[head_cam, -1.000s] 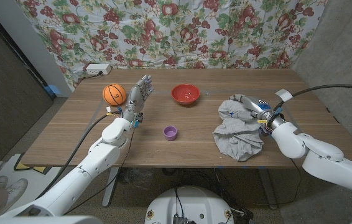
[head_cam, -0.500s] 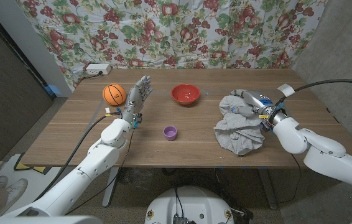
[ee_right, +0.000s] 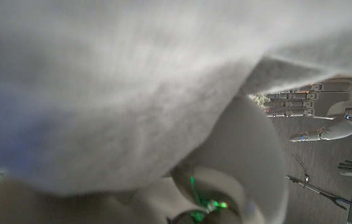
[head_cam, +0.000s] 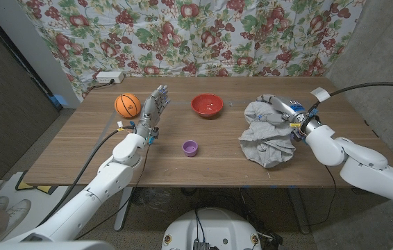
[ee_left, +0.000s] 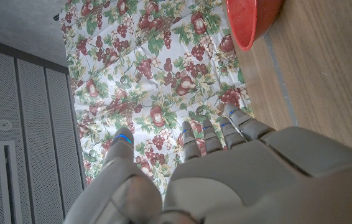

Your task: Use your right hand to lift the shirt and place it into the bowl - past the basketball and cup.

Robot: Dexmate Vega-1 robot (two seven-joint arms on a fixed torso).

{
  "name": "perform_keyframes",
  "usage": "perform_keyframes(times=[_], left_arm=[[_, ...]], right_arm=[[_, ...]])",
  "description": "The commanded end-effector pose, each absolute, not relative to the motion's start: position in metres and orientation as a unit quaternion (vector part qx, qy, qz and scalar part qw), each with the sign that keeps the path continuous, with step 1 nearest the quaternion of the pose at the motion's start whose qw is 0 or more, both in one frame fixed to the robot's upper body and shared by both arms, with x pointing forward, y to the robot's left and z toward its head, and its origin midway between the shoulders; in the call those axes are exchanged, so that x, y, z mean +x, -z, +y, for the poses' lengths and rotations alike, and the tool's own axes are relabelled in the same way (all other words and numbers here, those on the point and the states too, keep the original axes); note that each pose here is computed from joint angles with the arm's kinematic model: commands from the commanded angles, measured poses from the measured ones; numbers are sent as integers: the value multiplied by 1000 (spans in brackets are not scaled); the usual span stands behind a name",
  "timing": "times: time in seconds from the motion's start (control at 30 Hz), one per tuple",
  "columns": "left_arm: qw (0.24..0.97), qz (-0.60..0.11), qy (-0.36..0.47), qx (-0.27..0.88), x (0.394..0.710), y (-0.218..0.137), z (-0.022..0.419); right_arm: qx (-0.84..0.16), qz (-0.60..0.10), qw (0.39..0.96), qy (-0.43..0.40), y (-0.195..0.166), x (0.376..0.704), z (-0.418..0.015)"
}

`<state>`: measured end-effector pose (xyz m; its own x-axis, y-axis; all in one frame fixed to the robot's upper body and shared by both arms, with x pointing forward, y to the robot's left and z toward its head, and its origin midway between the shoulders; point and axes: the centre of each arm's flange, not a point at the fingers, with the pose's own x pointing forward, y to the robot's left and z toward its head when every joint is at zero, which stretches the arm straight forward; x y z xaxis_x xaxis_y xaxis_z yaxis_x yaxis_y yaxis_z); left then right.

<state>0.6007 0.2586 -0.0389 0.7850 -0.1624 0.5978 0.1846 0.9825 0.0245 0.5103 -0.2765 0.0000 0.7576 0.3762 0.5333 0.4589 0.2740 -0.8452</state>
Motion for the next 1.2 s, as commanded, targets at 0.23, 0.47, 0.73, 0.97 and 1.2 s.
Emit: perform_keyframes(times=[0.23, 0.47, 0.73, 0.97, 1.2], left_arm=[[945, -315, 89, -19, 597, 40, 257], [945, -315, 89, -18, 597, 39, 256], [945, -315, 88, -19, 597, 39, 254], [944, -316, 88, -16, 598, 37, 253], [945, -316, 86, -14, 598, 36, 252]], right_arm=[[-600, -371, 708, 15, -18, 519, -264], [-601, -379, 703, 7, -27, 523, -260], [-604, -380, 701, -1, -34, 527, -259], [-602, -388, 698, -8, -42, 533, -257], [-602, -397, 693, -16, -49, 542, -253]])
